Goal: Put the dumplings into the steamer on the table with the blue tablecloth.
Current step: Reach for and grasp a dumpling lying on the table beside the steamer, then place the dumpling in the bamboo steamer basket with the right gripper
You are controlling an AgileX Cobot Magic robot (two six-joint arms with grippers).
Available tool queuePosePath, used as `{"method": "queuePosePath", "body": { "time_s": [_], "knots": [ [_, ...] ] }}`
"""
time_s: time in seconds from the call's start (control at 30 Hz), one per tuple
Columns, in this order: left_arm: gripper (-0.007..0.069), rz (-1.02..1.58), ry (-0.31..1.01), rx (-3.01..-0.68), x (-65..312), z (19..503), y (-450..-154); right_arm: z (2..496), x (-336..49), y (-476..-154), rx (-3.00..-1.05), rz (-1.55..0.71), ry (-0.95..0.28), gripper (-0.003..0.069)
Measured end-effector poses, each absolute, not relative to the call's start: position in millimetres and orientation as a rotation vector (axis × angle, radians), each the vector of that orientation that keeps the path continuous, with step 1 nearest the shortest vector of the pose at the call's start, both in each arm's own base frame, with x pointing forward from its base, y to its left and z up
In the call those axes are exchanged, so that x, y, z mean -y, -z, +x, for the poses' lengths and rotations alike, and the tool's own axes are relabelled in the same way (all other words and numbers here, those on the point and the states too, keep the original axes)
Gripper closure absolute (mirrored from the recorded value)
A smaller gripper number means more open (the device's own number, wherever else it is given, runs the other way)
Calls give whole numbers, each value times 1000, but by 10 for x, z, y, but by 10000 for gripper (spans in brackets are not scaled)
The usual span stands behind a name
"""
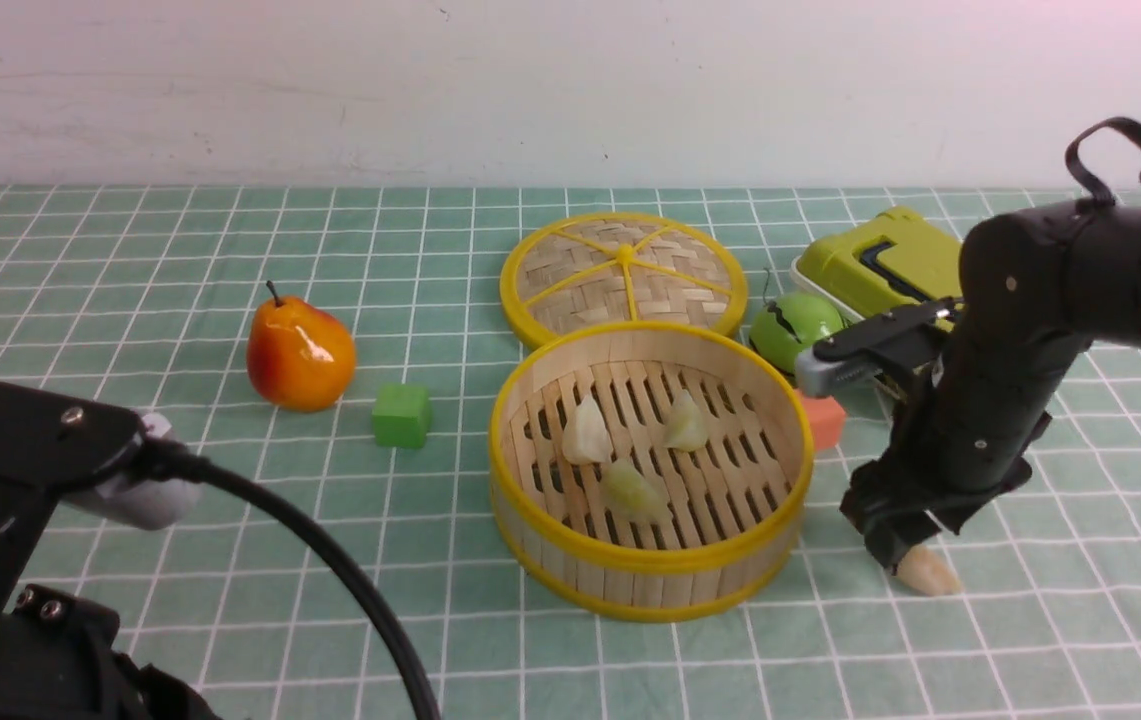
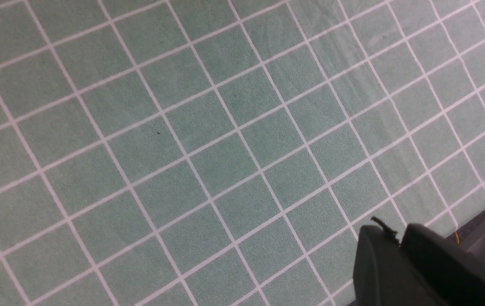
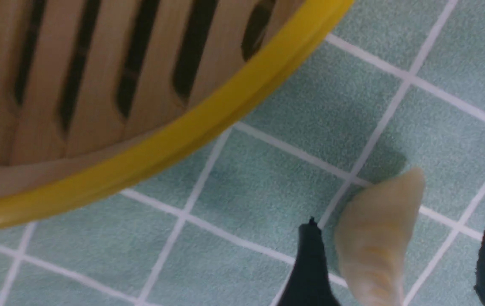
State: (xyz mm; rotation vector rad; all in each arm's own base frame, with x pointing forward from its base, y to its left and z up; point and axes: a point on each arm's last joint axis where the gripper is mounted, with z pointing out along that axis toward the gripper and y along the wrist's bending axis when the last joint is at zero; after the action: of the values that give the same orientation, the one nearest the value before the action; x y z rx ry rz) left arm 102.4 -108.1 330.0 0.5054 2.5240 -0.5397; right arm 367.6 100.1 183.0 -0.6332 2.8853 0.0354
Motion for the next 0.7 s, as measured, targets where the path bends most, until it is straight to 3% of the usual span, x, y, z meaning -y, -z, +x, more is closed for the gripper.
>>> {"method": "queuePosePath", "body": {
  "time_s": [0.17,0.27,0.3,0.33,0.37,0.5,0.7],
  "knots": [
    [552,506,540,-2523,1082,1024,-3301,3697,-1004,-1662,-2925,-641,-23,225],
    [550,506,542,-2519,1083,1026,-3303,3688,-1019,-1651,-2932,-648,-24,351],
    [550,506,542,-2519,1083,1026,-3303,3688,-1019,-1651,-2932,-648,-24,363],
    [550,506,539,-2518,1082,1028,-3303,3682,-1021,-1654,-2935,-651,-23,457],
    [550,506,538,-2518,1082,1028,-3303,3677,-1019,-1662,-2938,-652,-22,483],
    [548,507,536,-2516,1081,1030,-3303,3662,-1026,-1828,-2940,-669,-9,472],
    [544,512,519,-2499,1075,1045,-3308,3636,-1539,-2628,-2724,-755,-126,472]
  ]
}}
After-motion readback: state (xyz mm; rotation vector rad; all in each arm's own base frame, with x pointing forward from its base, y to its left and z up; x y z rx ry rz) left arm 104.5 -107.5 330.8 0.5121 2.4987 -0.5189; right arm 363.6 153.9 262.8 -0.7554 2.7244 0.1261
